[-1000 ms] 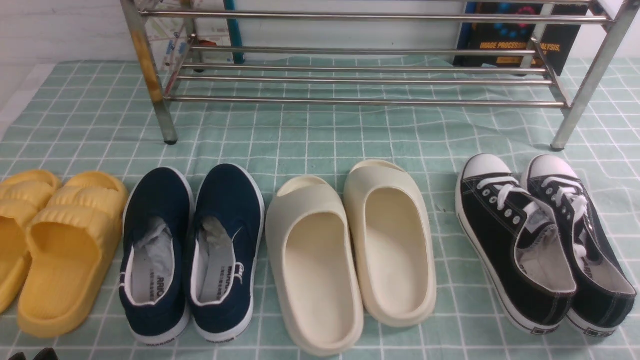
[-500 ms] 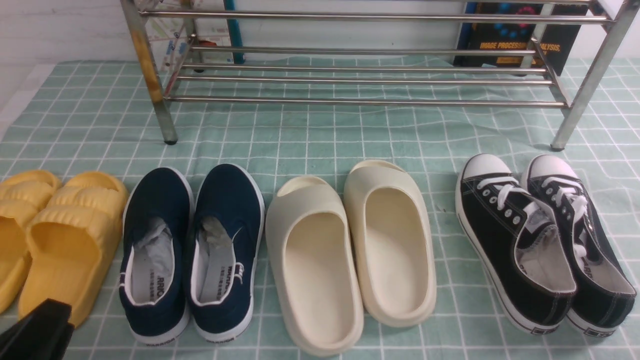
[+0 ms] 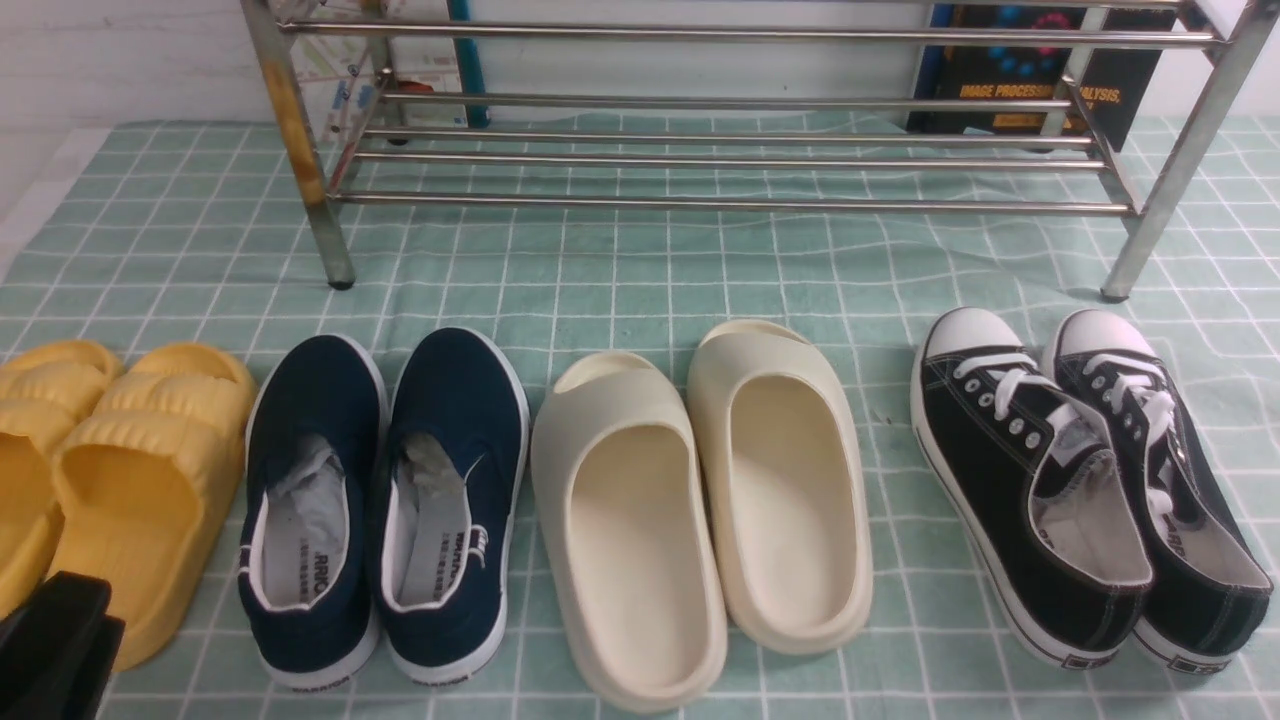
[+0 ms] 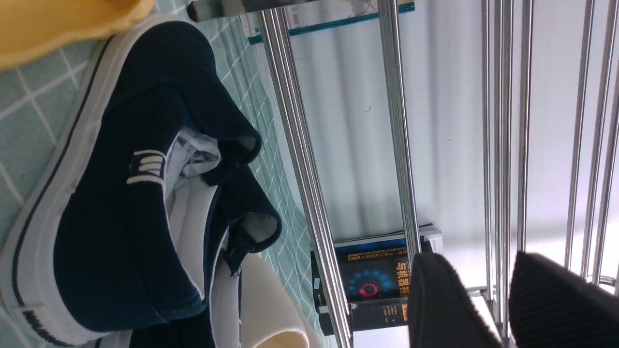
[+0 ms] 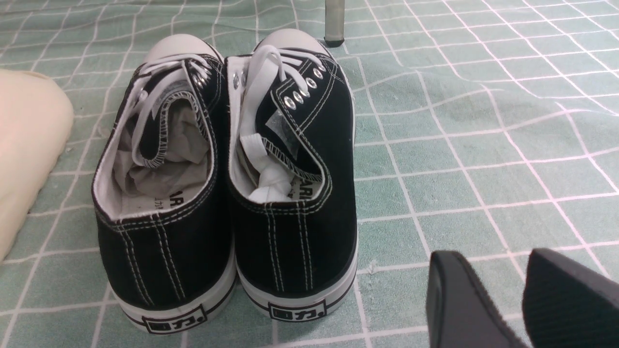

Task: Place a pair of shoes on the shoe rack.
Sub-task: Use the left arm to grab the shoe closest to it

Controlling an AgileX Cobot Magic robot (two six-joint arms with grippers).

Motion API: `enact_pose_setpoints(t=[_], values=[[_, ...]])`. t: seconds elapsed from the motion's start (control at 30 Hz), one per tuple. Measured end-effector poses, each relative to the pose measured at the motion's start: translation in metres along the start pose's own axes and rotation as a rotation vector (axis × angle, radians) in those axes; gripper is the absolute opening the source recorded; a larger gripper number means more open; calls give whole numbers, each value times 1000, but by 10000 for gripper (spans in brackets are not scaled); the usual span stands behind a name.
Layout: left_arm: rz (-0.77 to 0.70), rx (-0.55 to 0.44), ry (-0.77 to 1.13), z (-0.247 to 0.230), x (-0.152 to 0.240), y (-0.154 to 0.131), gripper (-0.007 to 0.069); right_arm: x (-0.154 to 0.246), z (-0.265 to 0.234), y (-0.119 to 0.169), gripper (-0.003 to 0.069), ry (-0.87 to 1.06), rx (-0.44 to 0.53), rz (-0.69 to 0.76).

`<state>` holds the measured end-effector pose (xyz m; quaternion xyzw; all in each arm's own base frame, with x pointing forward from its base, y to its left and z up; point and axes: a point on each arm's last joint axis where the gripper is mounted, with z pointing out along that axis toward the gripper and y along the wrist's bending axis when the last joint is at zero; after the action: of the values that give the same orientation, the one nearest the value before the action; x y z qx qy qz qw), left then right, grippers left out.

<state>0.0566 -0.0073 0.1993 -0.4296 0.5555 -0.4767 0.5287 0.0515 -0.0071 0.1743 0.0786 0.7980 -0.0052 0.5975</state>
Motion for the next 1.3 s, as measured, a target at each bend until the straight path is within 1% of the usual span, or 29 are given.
enact_pose_setpoints(t=[0.07,0.13,0.17,0.2,0.23,0.27,0.3,0.37,0.4,0.43,0.47,0.5,0.53,0.57,0.63,0.67,0.7,0.73,0.77,0.83,0.97,1.07,1.1,1.13,1.17,1.2,1.23,1.3], values=[[20,21,-2,-1,-1,-7,239,0,0,0,246,0,0,0],[114,89,-9,-5,-4,-32,239,0,0,0,246,0,0,0],[123,97,-12,-6,-5,-35,239,0,0,0,246,0,0,0],[226,149,-14,-11,-6,-55,239,0,0,0,246,0,0,0],[244,154,-11,-12,-6,-58,239,0,0,0,246,0,0,0],[354,197,-10,-17,-7,-77,237,0,0,0,246,0,0,0],[422,206,-4,-19,-8,-89,233,0,0,0,246,0,0,0],[531,182,25,-15,-9,-106,209,0,0,0,246,0,0,0],[588,151,54,-10,-9,-115,187,0,0,0,246,0,0,0],[667,92,112,0,-9,-123,148,0,0,0,246,0,0,0],[668,89,114,0,-10,-125,148,0,0,0,246,0,0,0],[780,-25,226,17,-10,-134,86,0,0,0,246,0,0,0],[789,-41,241,21,-11,-137,86,0,0,0,246,0,0,0],[849,-133,339,33,-11,-140,36,0,0,0,246,0,0,0],[943,-299,486,55,-15,-143,-14,0,0,0,246,0,0,0],[969,-364,544,63,-17,-142,-13,0,0,0,246,0,0,0],[994,-454,627,72,-19,-139,-13,0,0,0,246,0,0,0],[1029,-608,749,90,-24,-133,-13,0,0,0,246,0,0,0],[1039,-676,800,99,-27,-129,-13,0,0,0,246,0,0,0],[1043,-778,879,118,-30,-120,-13,0,0,0,246,0,0,0],[1009,-867,965,149,-30,-100,-13,0,0,0,246,0,0,0],[983,-893,997,163,-29,-88,-12,0,0,0,246,0,0,0],[968,-908,1014,170,-28,-80,6,0,0,0,246,0,0,0],[966,-911,1018,171,-27,-79,9,0,0,0,246,0,0,0],[959,-920,1028,174,-27,-76,30,0,0,0,246,0,0,0],[949,-930,1039,178,-26,-70,83,0,0,0,246,0,0,0],[950,-929,1037,178,-26,-70,89,0,0,0,246,0,0,0],[938,-926,1037,184,-25,-66,190,0,0,0,246,0,0,0]])
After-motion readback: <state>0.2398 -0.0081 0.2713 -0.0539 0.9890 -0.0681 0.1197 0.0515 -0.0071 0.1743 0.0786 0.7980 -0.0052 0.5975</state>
